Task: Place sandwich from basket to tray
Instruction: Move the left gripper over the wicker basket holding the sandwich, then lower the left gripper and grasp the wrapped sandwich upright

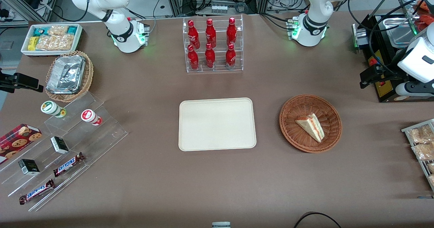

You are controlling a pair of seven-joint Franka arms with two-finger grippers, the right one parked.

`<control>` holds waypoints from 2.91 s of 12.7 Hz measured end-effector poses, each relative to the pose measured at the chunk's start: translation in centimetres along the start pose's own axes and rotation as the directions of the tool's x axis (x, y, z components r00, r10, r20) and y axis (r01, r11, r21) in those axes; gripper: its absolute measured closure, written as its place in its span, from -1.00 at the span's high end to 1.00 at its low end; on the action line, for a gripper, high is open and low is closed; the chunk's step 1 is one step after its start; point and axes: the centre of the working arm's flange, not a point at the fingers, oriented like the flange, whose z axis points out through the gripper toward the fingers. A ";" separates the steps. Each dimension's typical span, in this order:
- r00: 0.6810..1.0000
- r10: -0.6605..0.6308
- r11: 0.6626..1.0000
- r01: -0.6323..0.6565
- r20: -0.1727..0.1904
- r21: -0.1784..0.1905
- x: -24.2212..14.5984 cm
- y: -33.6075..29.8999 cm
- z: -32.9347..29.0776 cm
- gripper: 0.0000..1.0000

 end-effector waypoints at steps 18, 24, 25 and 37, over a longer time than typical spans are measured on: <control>0.727 -0.684 0.729 0.679 -0.056 -0.081 -0.3 6.0 26.6 1.00; 0.702 -0.711 0.702 0.706 -0.045 -0.089 -0.5 6.4 32.6 1.00; 0.701 -0.712 0.702 0.707 -0.042 -0.086 -0.4 6.4 33.1 1.00; 0.744 -0.666 0.746 0.665 -0.062 -0.038 0.2 6.9 35.1 -0.22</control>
